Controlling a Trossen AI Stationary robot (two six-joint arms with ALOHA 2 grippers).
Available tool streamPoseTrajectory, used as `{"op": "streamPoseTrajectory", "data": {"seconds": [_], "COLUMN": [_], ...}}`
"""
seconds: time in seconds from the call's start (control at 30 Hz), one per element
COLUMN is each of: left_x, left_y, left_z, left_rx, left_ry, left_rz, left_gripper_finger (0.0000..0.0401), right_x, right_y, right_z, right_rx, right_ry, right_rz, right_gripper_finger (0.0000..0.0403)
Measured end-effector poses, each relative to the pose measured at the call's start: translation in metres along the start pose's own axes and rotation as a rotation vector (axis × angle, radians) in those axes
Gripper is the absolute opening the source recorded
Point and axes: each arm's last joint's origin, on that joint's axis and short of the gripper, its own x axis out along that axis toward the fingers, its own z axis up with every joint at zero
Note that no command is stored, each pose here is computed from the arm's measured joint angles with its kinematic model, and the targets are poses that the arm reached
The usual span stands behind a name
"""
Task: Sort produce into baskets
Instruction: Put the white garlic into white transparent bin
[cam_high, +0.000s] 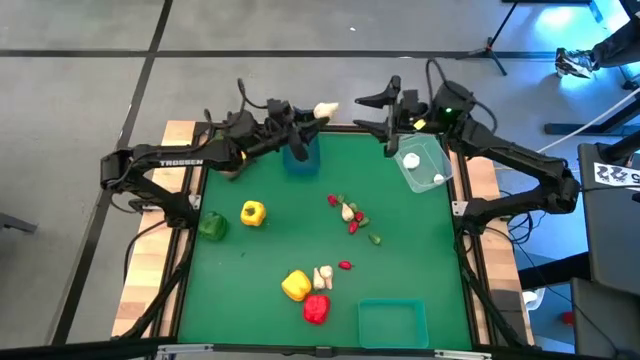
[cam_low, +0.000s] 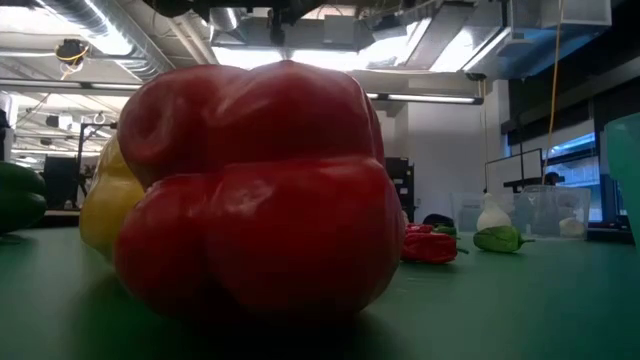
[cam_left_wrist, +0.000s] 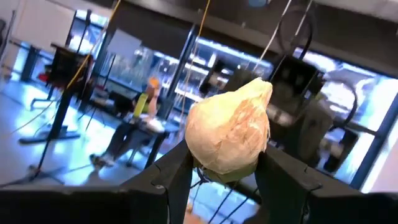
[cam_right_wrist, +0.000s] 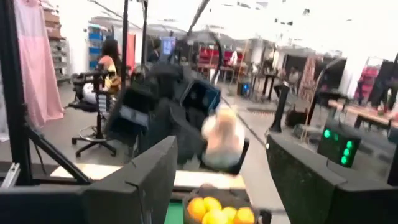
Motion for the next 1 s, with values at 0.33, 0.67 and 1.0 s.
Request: {"op": "streamPoseTrajectory", "data": {"seconds": [0.33,0.67,1.0], "left_x": [0.000,0.000,0.000], "left_y": [0.000,0.000,0.000], "left_z": [-0.001,-0.002,-0.002], "left_rx": [0.025,0.028,0.057], "left_ry": [0.009,0.013,0.014], "left_rz": [0.000,0.002,0.002], "left_gripper_finger": [0.0156,0.0157,0.0157], "right_x": [0.026,0.053,0.065], "right_y": [-0.003,-0.002,-0.003], "right_z": [-0.020,-0.013,-0.017], "right_rx": [0.055,0.056,0.065], "right_ry": [-0.010,-0.038,-0.013], "right_rz": [-0.060,0.037,0.031], "right_gripper_finger": [0.0326,0.0323,0.0298]}}
